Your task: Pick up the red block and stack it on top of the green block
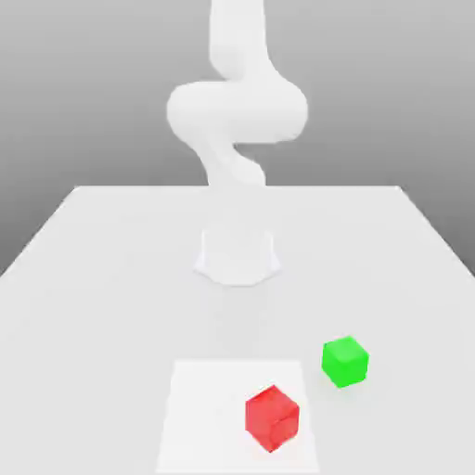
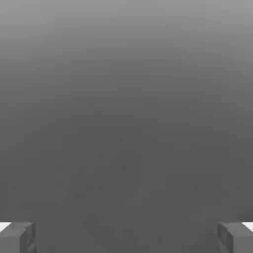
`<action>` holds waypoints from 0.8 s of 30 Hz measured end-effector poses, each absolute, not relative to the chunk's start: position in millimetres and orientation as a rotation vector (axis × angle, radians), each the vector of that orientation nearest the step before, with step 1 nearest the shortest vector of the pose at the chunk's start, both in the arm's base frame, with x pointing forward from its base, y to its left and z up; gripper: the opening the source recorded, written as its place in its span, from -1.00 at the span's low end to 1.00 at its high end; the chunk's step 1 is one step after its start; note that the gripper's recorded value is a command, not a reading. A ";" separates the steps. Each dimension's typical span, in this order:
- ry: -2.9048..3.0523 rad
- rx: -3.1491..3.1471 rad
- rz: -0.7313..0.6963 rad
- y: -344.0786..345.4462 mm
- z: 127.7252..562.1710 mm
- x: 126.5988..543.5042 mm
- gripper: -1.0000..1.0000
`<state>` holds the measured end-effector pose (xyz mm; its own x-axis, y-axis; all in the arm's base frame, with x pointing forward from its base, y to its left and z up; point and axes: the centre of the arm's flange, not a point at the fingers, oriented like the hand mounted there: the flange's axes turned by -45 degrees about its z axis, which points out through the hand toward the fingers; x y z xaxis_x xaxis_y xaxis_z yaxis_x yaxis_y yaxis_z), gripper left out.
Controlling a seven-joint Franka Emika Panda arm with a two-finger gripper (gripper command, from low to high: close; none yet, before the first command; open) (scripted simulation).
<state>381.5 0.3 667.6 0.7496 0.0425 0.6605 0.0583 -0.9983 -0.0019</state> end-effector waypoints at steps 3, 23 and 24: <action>-0.214 -2.945 -0.951 4.9 609.2 418.6 0.00; -1.012 -2.970 -0.031 46.0 216.9 443.5 0.00; -1.025 -2.969 -0.016 45.7 203.9 442.1 0.00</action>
